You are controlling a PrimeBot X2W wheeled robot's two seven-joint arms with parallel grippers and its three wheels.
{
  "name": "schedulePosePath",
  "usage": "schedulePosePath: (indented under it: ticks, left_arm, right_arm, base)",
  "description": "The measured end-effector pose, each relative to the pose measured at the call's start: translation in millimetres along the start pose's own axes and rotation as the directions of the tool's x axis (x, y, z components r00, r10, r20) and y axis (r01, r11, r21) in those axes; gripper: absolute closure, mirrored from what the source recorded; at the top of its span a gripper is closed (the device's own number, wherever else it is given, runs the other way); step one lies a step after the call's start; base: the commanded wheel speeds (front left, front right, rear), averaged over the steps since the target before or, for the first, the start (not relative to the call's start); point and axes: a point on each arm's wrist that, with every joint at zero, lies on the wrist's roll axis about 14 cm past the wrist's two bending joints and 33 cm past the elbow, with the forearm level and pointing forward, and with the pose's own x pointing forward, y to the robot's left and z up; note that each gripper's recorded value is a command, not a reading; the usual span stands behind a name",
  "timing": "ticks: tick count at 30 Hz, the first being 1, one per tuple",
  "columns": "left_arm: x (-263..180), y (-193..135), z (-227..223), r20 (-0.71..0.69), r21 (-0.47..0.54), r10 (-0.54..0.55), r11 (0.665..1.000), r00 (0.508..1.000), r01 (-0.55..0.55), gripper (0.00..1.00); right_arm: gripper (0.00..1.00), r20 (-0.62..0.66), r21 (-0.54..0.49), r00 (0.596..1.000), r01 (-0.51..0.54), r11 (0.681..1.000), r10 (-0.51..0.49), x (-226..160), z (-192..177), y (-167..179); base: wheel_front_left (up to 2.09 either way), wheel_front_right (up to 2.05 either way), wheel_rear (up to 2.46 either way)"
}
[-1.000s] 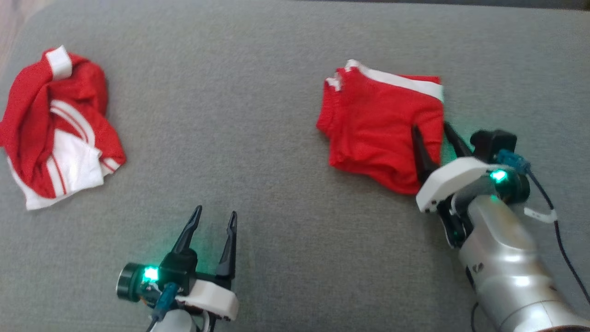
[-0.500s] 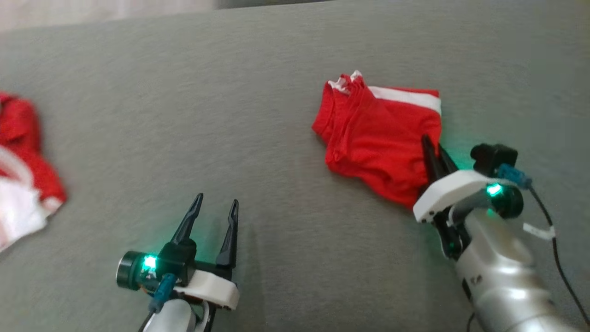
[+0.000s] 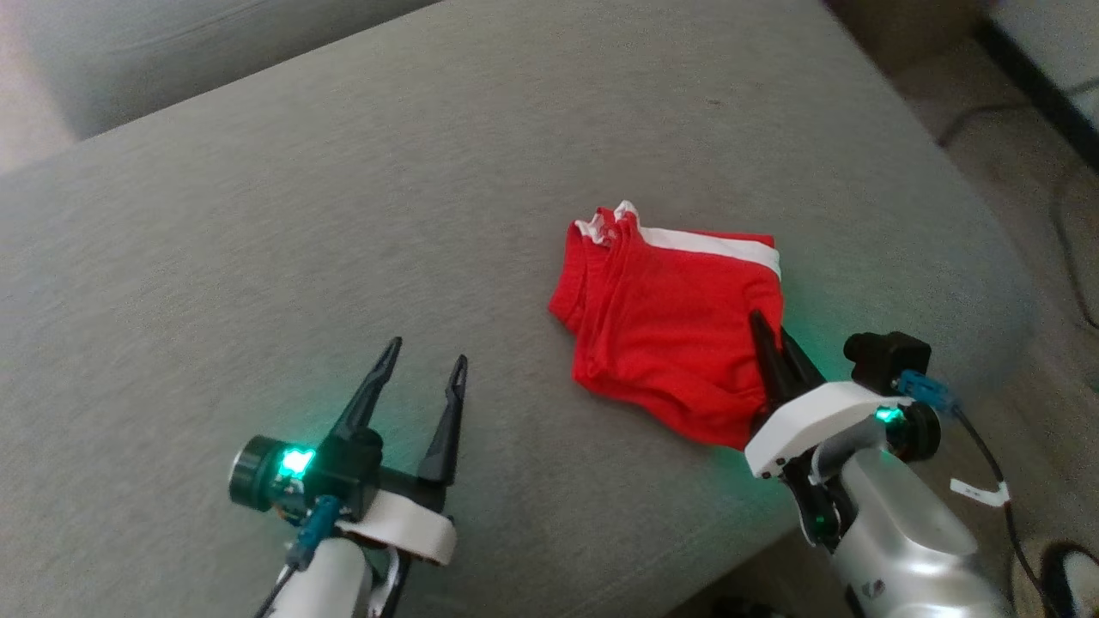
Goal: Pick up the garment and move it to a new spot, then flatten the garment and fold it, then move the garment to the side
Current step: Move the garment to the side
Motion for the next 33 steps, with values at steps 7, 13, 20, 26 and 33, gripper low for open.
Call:
schedulePosePath:
  ticks: [7,13,20,26,33]
  left_arm:
    - [12,-40,-10,-0.021,-0.002,-0.14,0.99,0.99,0.14,0.0]
    - [3,-26,-22,-0.053,-0.013,-0.102,0.995,0.993,0.102,0.0]
    - [-11,3,-42,-0.1,-0.024,-0.027,0.999,0.995,0.025,0.0]
    - [-10,25,-45,-0.09,-0.031,0.022,0.999,0.996,-0.025,0.0]
    - [-10,42,-48,-0.075,-0.059,0.072,0.995,0.995,-0.076,0.0]
  right_arm:
    - [1.0,-0.004,-0.007,0.997,0.079,0.997,-0.079,-17,-5,-27]
    - [1.0,0.004,-0.121,0.998,0.061,0.991,-0.061,7,12,-25]
    - [1.0,0.047,-0.371,0.998,0.065,0.926,-0.051,65,80,-41]
    - [1.0,0.06,-0.489,0.985,0.17,0.855,-0.162,98,131,-88]
    - [0.0,0.086,-0.495,0.968,0.245,0.834,-0.234,124,150,-110]
  base:
    - [0.0,0.0,0.0]
    - [0.0,0.0,0.0]
    - [0.0,0.0,0.0]
    - [0.0,0.0,0.0]
    - [0.0,0.0,0.0]
